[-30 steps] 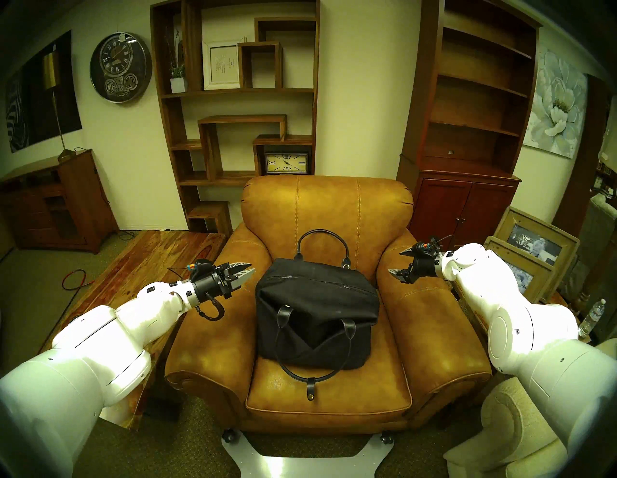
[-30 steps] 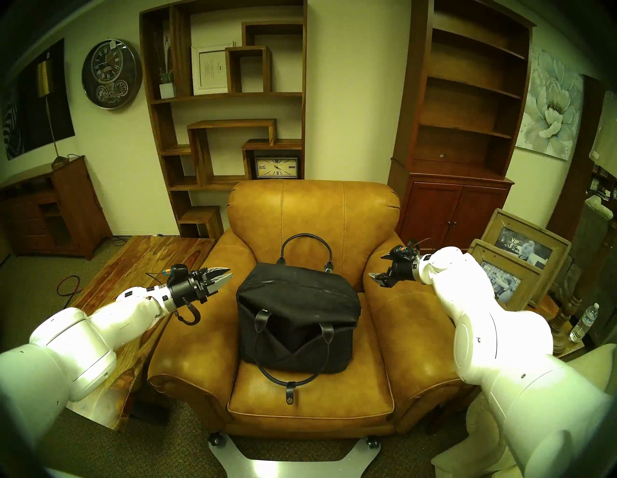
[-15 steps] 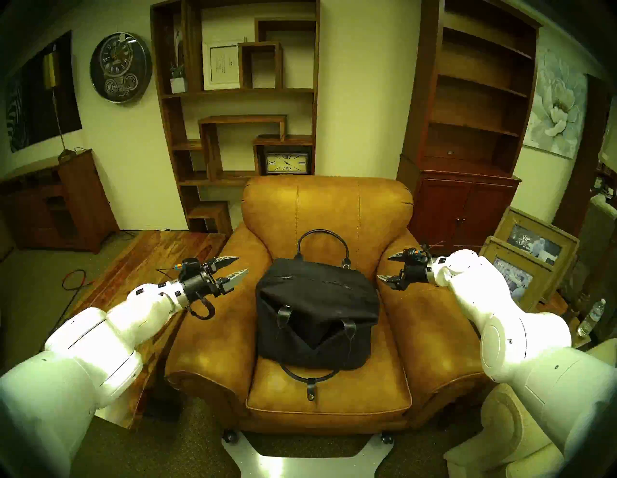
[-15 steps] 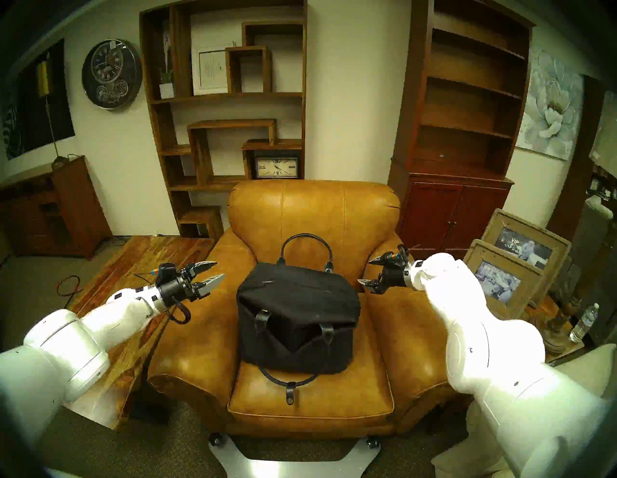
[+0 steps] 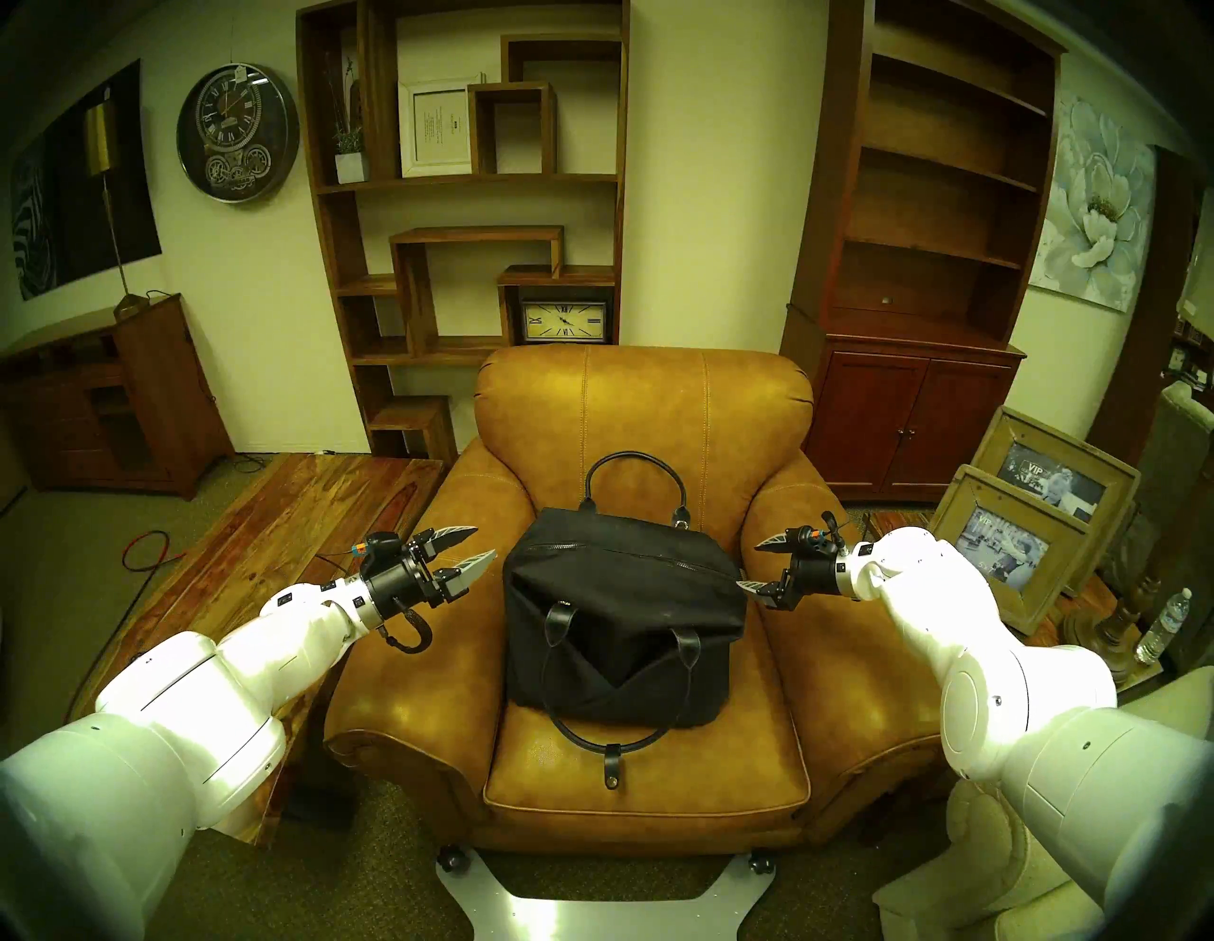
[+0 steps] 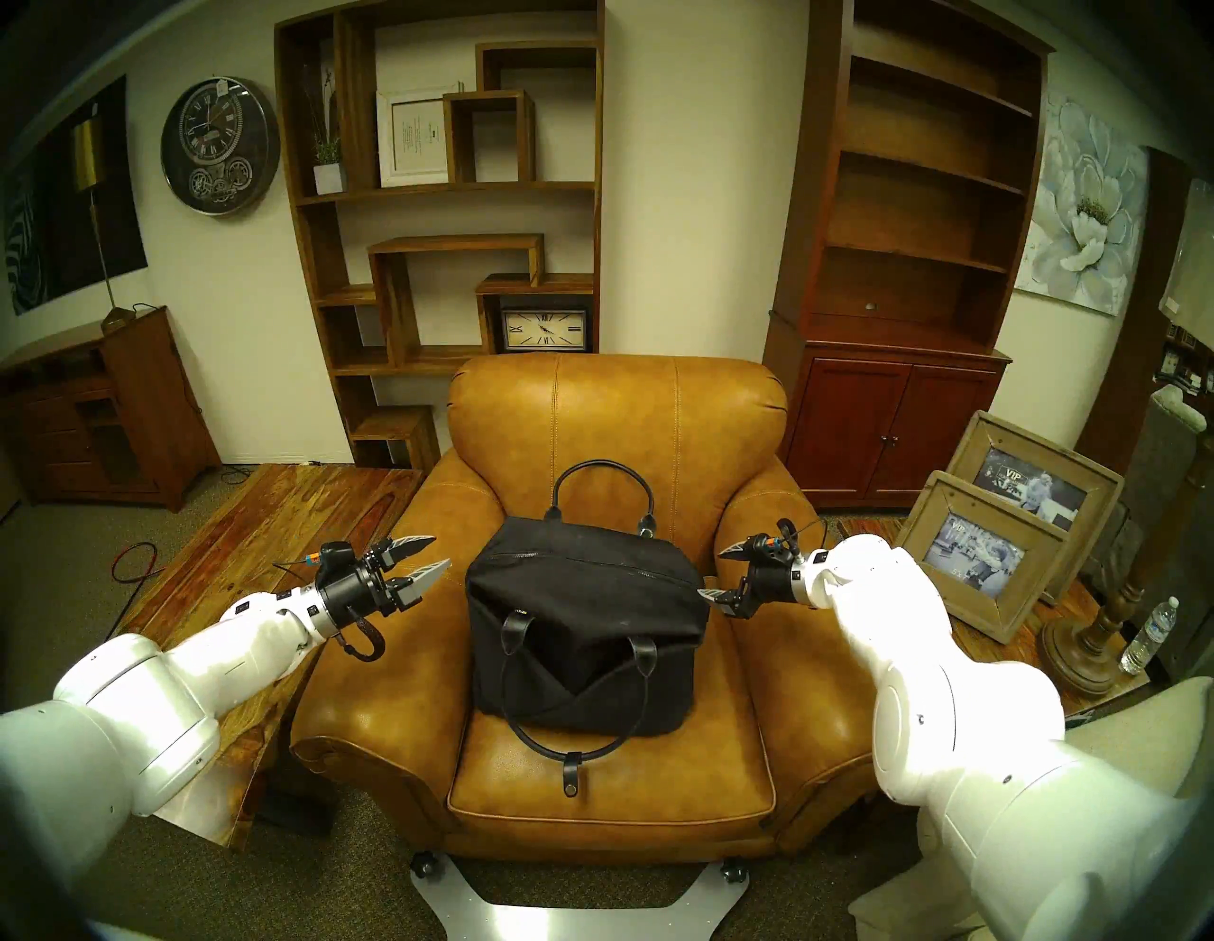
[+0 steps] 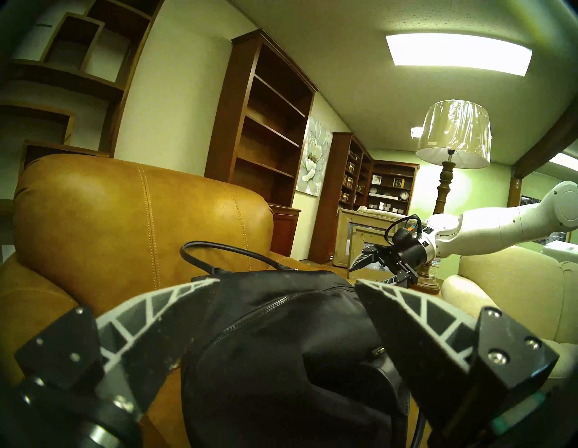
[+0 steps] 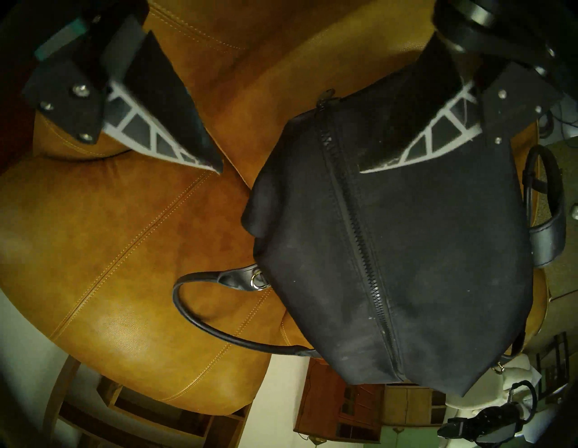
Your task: Close a bag with a zipper
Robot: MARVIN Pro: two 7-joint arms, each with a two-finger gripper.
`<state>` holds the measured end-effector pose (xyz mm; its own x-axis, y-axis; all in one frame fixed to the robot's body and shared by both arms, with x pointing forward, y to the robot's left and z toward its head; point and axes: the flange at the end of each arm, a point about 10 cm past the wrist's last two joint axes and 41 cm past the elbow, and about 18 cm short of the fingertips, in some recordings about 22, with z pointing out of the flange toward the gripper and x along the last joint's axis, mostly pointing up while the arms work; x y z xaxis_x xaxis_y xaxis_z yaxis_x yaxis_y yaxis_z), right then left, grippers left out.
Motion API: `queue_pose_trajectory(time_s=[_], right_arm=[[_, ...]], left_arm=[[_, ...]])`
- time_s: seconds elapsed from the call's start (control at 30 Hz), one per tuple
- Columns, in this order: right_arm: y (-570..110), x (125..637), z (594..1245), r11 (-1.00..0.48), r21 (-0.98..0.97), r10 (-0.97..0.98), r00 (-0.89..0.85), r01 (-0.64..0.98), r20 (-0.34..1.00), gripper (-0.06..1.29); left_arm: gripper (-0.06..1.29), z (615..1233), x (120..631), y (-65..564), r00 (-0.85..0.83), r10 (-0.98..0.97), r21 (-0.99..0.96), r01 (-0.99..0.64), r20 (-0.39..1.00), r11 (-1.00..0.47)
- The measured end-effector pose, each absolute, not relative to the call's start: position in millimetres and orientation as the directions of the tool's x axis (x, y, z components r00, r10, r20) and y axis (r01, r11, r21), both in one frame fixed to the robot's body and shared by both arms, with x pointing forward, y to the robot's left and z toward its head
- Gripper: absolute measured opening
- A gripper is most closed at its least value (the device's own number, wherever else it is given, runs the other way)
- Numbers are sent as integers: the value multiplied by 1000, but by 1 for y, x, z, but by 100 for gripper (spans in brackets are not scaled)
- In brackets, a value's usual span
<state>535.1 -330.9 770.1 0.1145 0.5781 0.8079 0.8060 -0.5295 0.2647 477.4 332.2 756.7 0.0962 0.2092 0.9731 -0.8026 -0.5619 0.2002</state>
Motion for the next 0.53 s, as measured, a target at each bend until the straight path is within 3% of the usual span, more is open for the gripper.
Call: queue_pose_trajectory(time_s=[0.53], right_arm=[[-326,527,764,-499,273,568,73,823,820,120]], left_arm=[[118,756,473,334,72,237,199,-797,969,-570]])
